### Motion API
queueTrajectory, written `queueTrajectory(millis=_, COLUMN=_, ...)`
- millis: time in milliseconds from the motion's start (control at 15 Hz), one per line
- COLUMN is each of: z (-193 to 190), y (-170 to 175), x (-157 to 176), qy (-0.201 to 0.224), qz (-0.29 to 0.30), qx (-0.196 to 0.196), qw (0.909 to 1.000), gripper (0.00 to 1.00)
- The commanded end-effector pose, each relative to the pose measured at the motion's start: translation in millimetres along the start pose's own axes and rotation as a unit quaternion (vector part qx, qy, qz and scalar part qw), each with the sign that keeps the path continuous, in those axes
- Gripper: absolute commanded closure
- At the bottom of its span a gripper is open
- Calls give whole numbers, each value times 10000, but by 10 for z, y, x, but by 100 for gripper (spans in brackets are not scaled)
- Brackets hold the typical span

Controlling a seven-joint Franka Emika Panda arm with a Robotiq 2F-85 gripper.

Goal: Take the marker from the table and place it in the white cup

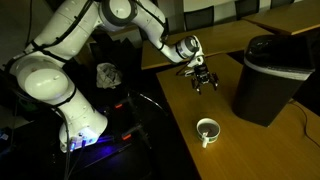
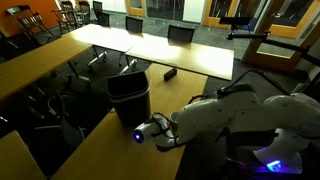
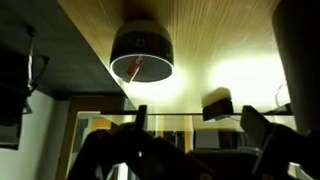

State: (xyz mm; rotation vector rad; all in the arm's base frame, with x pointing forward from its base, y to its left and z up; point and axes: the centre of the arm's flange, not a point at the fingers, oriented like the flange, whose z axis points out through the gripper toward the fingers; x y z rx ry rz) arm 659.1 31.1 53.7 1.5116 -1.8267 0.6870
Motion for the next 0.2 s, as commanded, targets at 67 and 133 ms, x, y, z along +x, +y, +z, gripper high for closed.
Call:
queueTrajectory(millis=67, z=-324, y=322, x=341, qy=-1126, qz=-299, qx=84, qw=9931, gripper=0)
queueTrajectory(millis=133, z=-367, y=350, x=362, qy=-1331, qz=-354, qx=144, qw=9904, gripper=0)
